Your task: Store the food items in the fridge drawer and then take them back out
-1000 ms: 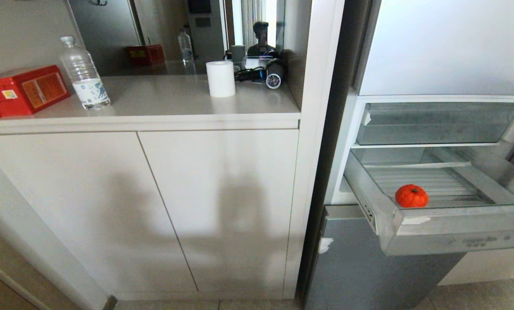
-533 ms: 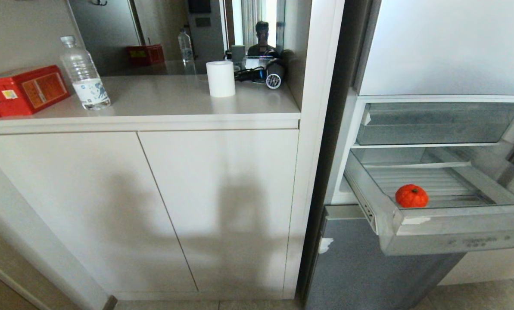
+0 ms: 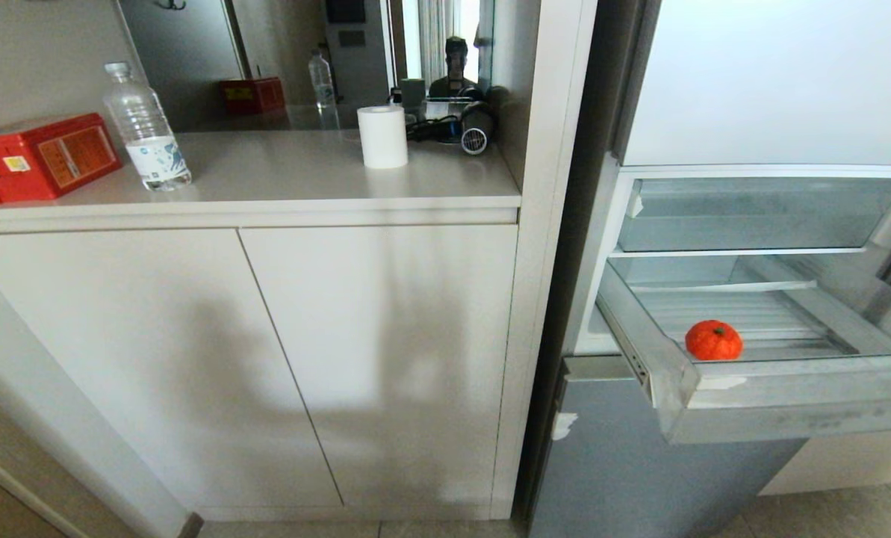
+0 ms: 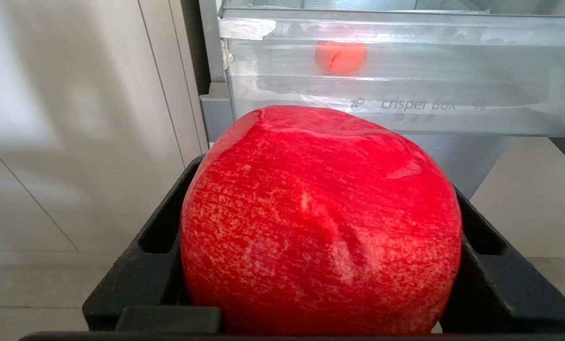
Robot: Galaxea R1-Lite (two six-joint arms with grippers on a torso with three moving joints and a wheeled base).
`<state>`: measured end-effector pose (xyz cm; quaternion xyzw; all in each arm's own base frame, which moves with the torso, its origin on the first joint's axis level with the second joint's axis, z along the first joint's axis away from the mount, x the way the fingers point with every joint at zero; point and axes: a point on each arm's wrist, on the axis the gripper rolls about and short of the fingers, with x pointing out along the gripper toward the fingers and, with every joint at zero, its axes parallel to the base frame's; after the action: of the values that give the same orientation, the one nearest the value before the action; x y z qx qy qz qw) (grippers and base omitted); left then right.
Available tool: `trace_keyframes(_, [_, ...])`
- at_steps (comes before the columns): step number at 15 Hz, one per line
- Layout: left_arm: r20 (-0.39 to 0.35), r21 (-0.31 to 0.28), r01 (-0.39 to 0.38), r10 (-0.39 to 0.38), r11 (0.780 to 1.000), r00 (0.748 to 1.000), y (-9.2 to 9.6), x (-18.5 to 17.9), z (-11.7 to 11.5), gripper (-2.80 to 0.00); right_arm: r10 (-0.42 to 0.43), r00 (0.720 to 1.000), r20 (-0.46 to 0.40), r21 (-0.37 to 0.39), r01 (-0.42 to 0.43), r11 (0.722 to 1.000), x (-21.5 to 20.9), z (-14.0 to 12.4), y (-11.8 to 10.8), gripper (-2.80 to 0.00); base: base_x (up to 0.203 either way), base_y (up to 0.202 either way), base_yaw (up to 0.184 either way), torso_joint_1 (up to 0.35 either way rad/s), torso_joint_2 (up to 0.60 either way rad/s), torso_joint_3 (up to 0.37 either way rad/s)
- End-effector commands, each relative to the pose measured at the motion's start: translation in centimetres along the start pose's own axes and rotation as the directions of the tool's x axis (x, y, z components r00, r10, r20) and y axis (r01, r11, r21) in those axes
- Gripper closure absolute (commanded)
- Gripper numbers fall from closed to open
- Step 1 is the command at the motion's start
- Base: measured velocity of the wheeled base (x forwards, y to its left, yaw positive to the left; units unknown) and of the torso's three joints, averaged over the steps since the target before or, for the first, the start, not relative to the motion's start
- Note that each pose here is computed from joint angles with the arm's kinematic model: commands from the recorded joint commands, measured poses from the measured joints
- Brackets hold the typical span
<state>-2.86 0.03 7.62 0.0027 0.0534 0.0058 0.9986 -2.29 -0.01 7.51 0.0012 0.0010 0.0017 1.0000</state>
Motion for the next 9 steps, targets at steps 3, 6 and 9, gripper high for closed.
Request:
trace_keyframes(3, [-0.001, 0.0, 0.0, 0.0, 1.0, 1.0, 0.0, 0.0, -0.01, 0.0, 0.001, 1.0, 0.0, 0.002, -0.001, 1.0, 0.0, 0.0, 0.0, 0.0, 0.0, 0.0, 0.0, 0.0, 0.0, 0.0])
trace_keyframes(6, [-0.001, 0.0, 0.0, 0.0, 1.0, 1.0, 0.0, 0.0, -0.01, 0.0, 0.001, 1.0, -0.001, 0.002, -0.001, 1.0, 0.0, -0.01, 0.0, 0.0, 0.0, 0.0, 0.0, 0.0, 0.0, 0.0])
trace_keyframes(9, [-0.001, 0.0, 0.0, 0.0, 1.0, 1.0, 0.0, 0.0, -0.01, 0.0, 0.001, 1.0, 0.0, 0.002, -0.001, 1.0, 0.0, 0.0, 0.0, 0.0, 0.0, 0.0, 0.0, 0.0, 0.0, 0.0])
